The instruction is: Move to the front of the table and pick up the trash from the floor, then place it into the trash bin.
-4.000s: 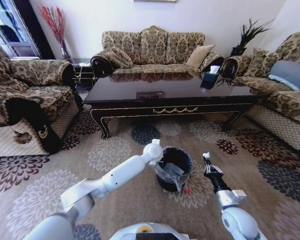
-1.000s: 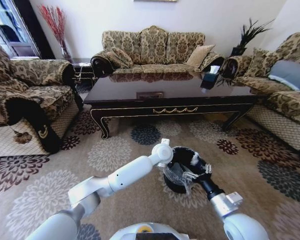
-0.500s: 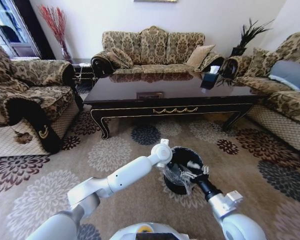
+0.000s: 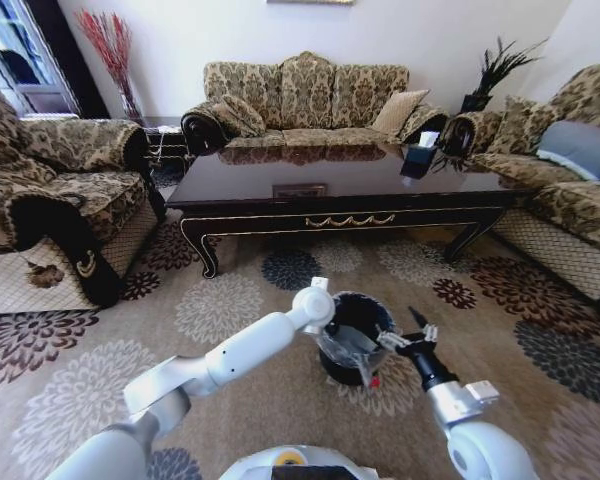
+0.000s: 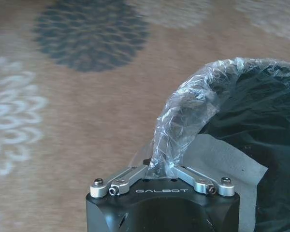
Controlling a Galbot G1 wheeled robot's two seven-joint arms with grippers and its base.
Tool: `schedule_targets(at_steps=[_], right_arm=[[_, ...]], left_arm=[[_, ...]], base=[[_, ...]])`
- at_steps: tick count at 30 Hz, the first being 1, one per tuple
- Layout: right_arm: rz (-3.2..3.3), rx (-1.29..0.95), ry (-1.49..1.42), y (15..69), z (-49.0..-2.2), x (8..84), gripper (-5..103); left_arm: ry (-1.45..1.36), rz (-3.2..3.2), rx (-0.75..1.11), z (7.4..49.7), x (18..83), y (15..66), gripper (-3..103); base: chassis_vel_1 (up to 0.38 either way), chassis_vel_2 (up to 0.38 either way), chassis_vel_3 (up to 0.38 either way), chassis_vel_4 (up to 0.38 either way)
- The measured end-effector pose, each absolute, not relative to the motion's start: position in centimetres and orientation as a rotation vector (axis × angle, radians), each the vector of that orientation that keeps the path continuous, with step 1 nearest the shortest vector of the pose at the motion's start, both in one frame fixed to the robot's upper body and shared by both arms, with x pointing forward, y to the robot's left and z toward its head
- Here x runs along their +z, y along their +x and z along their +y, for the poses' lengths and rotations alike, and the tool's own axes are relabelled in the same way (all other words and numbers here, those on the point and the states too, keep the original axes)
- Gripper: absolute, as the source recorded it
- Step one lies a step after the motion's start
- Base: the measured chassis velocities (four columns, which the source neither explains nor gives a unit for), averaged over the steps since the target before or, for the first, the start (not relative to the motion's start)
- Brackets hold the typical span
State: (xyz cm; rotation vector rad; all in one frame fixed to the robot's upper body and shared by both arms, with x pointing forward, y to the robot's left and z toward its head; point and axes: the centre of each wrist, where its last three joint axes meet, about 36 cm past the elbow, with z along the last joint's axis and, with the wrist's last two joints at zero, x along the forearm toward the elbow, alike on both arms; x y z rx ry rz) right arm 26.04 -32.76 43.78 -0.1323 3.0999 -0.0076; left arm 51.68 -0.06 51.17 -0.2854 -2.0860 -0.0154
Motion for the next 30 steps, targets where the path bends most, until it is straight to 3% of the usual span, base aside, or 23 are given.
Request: schedule_targets(at_steps=[11, 20, 30], right_arm=[[3.247, -0.080, 0.013, 27.0, -35.5, 37.7, 100], [3.378, -0.311, -0.221, 28.7, -37.2, 31.8, 100], [3.476, -0.416, -0.449, 31.3, -37.5, 26.8, 100]], left_arm=[[-0.063, -2.077, 0.056, 10.1, 47.1, 53.4, 0], [-0.028, -2.077, 0.104, 13.0, 47.1, 52.7, 0], [0.011, -2.085, 0.131, 16.4, 47.5, 51.4, 0]], base=[[0.000, 0.000, 0.000, 0.000], [0.000, 0.000, 0.000, 0.000], [0.000, 0.000, 0.000, 0.000]])
